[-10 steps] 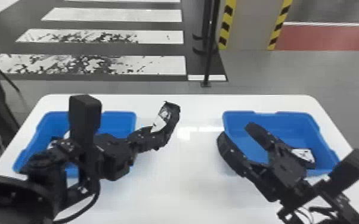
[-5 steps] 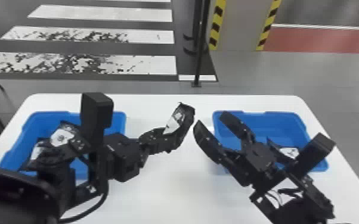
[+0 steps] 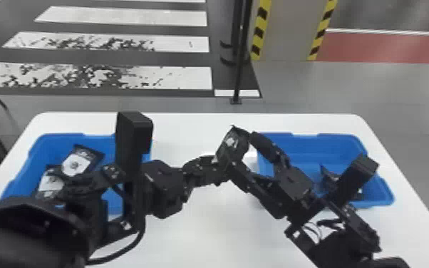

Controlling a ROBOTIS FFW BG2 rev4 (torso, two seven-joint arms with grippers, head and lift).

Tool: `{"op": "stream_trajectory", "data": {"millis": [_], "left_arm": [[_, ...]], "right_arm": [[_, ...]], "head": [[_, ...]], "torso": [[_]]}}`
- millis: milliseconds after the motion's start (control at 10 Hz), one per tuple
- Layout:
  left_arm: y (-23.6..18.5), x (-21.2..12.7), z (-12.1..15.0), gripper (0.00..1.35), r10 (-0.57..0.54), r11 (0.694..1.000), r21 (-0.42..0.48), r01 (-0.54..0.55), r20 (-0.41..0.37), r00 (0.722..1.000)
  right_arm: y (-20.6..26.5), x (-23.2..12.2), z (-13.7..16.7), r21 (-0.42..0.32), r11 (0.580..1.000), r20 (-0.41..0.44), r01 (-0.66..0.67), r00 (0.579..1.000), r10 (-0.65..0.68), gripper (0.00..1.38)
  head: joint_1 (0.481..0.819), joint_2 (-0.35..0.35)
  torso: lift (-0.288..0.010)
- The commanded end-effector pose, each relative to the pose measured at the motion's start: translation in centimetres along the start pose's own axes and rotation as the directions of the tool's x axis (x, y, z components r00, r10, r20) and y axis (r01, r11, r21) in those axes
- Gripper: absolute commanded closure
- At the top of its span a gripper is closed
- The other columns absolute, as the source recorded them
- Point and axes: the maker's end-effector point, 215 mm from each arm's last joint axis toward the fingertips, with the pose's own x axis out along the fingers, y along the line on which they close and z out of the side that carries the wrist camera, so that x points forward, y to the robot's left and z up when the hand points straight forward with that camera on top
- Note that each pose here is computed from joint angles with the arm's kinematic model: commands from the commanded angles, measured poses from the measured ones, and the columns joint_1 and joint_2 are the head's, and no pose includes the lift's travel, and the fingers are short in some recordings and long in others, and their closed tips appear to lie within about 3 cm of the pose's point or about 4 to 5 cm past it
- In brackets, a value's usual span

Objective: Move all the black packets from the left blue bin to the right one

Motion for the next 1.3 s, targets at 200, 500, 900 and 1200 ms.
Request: {"op": "stream_trajectory", "data": {"millis": [200, 500, 900, 1200], "left_arm": [[-0.5, 0.2, -0.1, 1.21, -0.016, 1.000, -0.009, 0.016, 0.001, 1.000], [0.2, -0.1, 0.5, 1.20, 0.001, 1.000, -0.002, -0.001, 0.026, 1.000], [3.0, -2.1, 1.3, 0.06, 0.072, 0.997, -0.032, -0.069, 0.114, 0.991], [5.5, -6.5, 2.0, 0.16, 0.167, 0.985, -0.069, -0.157, 0.167, 0.972]], "right_arm": [[-1.3, 0.2, -0.4, -0.001, 1.000, -0.006, 0.026, 1.000, -0.026, 1.28], [-1.1, 0.0, -0.4, 0.009, 1.000, -0.002, 0.024, 1.000, -0.024, 1.28], [-5.9, -1.4, 0.3, -0.010, 0.994, 0.003, 0.107, 0.994, -0.107, 1.28], [-15.7, -4.3, 0.7, -0.094, 0.962, -0.027, 0.257, 0.965, -0.260, 1.28]], "head": [[0.695, -0.071], [0.695, -0.073], [0.695, -0.067], [0.695, -0.095]], "torso": [[-0.140], [-0.140], [-0.140], [-0.140]]}}
